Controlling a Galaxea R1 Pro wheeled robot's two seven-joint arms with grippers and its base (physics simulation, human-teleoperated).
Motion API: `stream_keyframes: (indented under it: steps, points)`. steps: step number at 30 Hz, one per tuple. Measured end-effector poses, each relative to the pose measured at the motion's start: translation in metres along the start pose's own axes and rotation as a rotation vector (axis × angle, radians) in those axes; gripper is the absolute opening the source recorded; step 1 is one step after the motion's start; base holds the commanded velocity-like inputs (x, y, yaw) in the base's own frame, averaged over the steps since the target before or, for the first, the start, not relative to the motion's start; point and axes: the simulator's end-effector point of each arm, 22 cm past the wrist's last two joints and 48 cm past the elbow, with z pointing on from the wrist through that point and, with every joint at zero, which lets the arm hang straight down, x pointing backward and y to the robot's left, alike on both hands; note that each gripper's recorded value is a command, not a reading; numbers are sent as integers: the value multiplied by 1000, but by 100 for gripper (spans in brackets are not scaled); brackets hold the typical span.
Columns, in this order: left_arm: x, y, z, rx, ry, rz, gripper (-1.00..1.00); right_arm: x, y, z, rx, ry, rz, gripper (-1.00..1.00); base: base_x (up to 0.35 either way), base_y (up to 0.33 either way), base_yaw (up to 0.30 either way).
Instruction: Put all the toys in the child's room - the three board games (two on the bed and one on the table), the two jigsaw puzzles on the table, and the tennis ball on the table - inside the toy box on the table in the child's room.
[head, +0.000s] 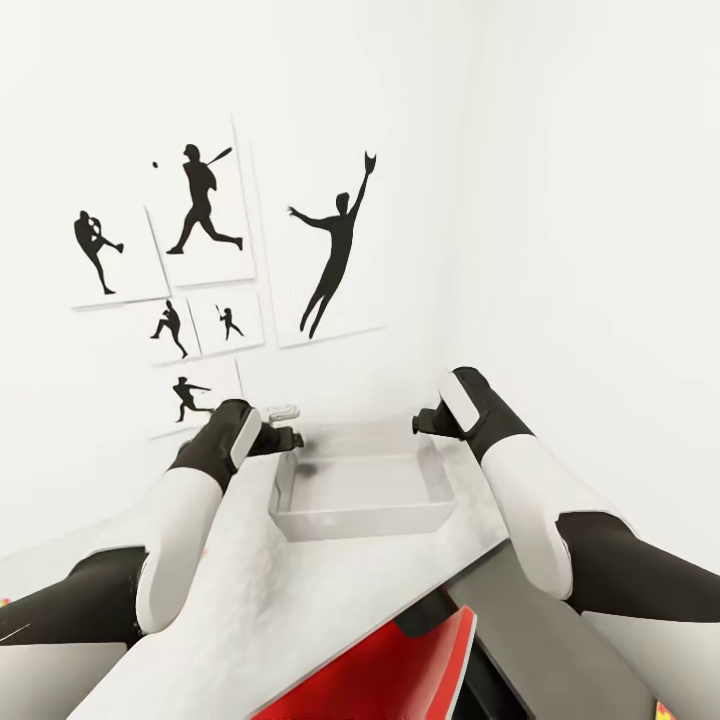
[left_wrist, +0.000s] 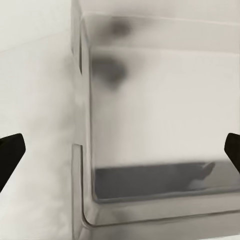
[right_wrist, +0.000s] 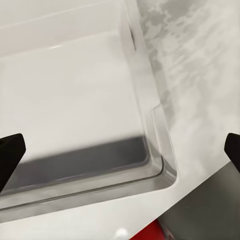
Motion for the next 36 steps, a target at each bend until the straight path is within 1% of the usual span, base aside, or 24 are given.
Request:
stream_keyframes:
  steps: [7, 36]
  points:
    - [9, 3, 13, -7, 8, 2, 100, 3, -1, 7, 2, 12, 0, 100, 0, 0, 0]
    - [25, 8, 41, -15, 36, 1, 100, 21, -6, 40, 16, 63, 2, 100, 0, 0, 0]
